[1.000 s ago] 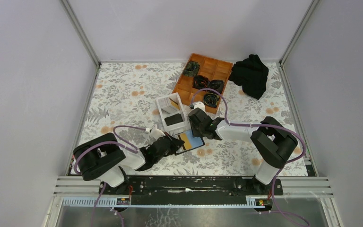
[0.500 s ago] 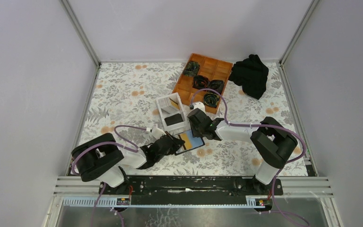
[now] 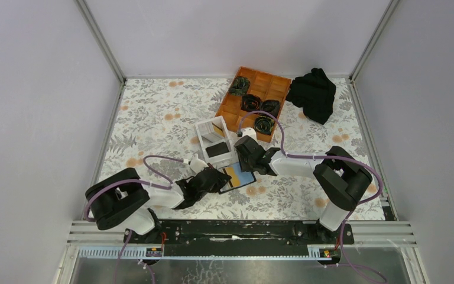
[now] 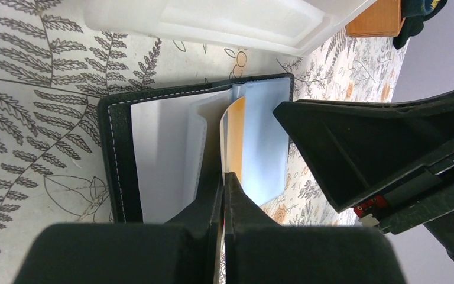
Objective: Put the credit cards into the card holder
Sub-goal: Insert the credit card into the card holder.
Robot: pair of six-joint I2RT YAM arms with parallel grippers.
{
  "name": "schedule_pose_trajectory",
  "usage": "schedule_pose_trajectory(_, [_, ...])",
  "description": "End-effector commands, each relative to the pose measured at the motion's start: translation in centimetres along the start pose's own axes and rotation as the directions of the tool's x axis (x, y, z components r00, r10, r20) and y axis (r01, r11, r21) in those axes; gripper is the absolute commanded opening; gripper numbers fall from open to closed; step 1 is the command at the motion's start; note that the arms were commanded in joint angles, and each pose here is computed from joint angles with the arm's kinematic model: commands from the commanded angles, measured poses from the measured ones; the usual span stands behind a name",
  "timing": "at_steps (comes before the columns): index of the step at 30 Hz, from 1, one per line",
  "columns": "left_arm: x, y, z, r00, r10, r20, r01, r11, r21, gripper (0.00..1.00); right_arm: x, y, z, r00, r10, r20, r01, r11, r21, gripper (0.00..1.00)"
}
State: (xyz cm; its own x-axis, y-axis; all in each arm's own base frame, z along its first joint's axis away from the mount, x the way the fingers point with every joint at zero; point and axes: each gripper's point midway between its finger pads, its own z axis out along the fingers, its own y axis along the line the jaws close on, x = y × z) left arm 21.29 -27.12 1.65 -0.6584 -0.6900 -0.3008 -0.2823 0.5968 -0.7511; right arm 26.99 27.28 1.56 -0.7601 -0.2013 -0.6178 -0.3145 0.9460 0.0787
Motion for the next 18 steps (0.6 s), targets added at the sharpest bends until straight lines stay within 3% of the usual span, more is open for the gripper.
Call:
schedule_pose_trajectory(1, [1.0,9.4,-0.7,0.988,0.135,-0.075,-0.151,0.944,-0.294,0.00,3.0,-1.4,-0.1,0.995,-0.050,-0.092,0.054,0.997,0.046,0.38])
schedule_pose_trajectory(18, [2.2,9.9,0.4,0.983,0.142,-0.117,-0.170,0.945,-0.279,0.00,3.2,-1.7,-0.2,0.994,-0.055,-0.098,0.061,0.997,0.057,0.38])
